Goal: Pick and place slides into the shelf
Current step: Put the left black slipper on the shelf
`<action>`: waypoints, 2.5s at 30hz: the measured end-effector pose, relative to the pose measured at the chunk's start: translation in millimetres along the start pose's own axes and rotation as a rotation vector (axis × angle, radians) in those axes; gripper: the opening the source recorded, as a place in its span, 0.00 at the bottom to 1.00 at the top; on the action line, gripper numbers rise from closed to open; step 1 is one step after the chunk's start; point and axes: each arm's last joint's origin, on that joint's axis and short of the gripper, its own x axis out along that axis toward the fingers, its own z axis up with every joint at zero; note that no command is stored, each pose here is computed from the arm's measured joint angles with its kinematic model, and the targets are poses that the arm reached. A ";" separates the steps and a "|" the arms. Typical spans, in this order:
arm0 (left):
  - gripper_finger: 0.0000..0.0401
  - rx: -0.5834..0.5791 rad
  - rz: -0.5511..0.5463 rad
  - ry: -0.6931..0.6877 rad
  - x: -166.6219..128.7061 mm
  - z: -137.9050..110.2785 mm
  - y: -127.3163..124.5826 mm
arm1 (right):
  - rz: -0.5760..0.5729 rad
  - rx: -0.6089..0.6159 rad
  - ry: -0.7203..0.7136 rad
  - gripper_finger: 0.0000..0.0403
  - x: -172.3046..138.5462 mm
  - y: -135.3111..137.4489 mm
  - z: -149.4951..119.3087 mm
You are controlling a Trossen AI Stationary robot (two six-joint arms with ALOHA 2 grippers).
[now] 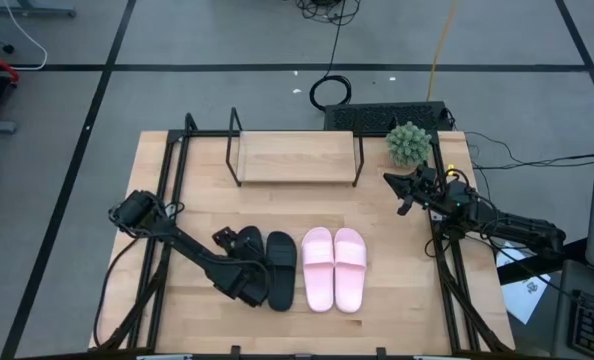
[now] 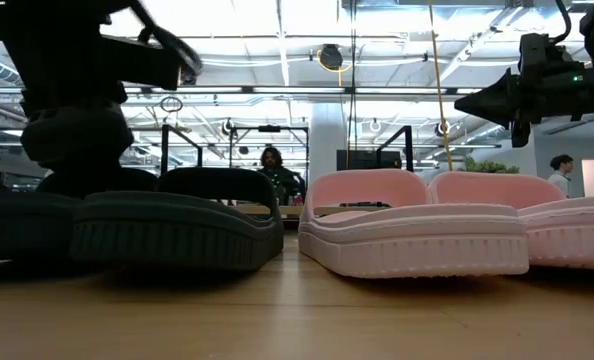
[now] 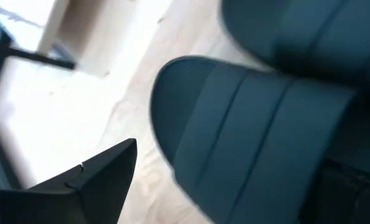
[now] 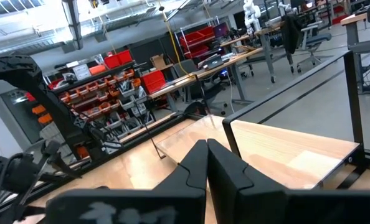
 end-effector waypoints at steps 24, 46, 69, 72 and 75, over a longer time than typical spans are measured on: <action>0.91 -0.085 -0.057 -0.005 0.6 3.0 -5.3 | -0.001 0.000 0.001 0.00 0.0 -0.1 -0.1; 0.91 -0.073 -0.033 -0.007 1.2 3.3 -2.8 | 0.000 0.000 0.001 0.00 0.0 0.0 -0.1; 0.90 -0.134 0.034 0.038 5.2 5.3 6.5 | 0.002 0.001 0.002 0.00 0.0 0.0 -0.1; 0.82 -0.147 0.031 0.039 6.2 6.8 6.6 | 0.003 0.001 0.002 0.00 0.0 0.0 -0.2; 0.69 -0.152 0.025 0.040 8.1 7.2 4.3 | 0.003 0.001 0.002 0.00 0.0 0.1 -0.2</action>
